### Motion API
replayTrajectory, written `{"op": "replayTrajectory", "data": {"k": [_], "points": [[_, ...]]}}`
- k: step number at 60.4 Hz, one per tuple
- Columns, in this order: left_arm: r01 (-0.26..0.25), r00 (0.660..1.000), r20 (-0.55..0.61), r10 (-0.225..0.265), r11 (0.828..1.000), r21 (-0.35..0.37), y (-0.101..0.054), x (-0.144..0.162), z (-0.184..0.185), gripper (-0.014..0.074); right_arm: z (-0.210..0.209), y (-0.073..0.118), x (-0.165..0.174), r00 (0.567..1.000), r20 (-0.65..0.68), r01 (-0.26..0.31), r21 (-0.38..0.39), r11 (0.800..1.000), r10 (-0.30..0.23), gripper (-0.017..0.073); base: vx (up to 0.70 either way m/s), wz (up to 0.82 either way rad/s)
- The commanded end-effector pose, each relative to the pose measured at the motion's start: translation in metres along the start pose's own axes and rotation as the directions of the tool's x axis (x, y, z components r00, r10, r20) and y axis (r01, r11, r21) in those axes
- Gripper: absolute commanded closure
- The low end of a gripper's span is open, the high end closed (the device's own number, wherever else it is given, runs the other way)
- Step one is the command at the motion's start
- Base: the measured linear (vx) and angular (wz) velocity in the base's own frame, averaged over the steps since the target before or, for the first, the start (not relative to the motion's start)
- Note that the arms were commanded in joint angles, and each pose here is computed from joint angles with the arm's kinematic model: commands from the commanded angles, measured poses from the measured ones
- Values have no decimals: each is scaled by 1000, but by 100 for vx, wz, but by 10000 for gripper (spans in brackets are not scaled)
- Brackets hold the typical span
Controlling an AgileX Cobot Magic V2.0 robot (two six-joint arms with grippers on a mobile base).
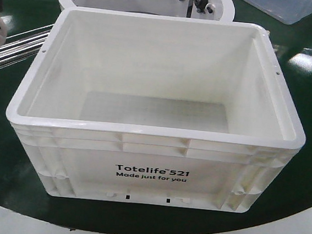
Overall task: Place moving items into box and shelve
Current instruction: 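Lift both held plush balls over the crate rim, then open both grippers to drop the balls into the white crate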
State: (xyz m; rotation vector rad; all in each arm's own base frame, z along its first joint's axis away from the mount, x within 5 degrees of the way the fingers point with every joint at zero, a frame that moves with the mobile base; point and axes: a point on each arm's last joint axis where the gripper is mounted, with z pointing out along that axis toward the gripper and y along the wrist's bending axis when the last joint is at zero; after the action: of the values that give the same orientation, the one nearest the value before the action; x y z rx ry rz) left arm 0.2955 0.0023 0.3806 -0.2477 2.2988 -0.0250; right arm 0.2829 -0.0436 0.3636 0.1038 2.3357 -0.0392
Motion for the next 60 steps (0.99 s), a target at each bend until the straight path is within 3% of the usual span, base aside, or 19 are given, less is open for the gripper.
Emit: {"op": "replayTrajectory", "data": {"k": [1,6,10,18,28,37,41,50,60], "points": [[-2,982,185,-21,993,118,-15,-22,-48,597,-46,4,-27,979,203,12,2,1000,-12,565,0,0],[-28,974,225,-24,974,226,-32,-28,-66,597,-63,18,-37,967,250,55,-32,998,-45,565,0,0],[-60,972,235,-17,946,318,-49,-29,-75,597,-71,38,-44,958,276,107,-84,991,-80,564,0,0],[-121,975,223,25,895,429,-79,-21,-78,597,-69,89,-47,944,300,210,-216,954,-140,564,0,0],[-179,981,158,113,843,507,-117,-4,-68,595,-46,146,-33,940,238,313,-313,897,-245,564,0,0],[-237,969,80,235,784,573,-152,17,-50,593,-25,181,-20,917,196,397,-337,854,-349,558,0,0],[-257,960,57,275,777,575,-158,22,-39,590,-17,189,-17,912,177,409,-345,845,-369,545,0,0],[-250,942,-46,332,788,563,-164,33,-15,540,-2,195,-13,928,128,372,-355,858,-350,475,0,0],[-250,920,-120,372,796,551,-168,43,3,367,9,198,-9,926,93,374,-352,858,-366,315,0,0]]}}
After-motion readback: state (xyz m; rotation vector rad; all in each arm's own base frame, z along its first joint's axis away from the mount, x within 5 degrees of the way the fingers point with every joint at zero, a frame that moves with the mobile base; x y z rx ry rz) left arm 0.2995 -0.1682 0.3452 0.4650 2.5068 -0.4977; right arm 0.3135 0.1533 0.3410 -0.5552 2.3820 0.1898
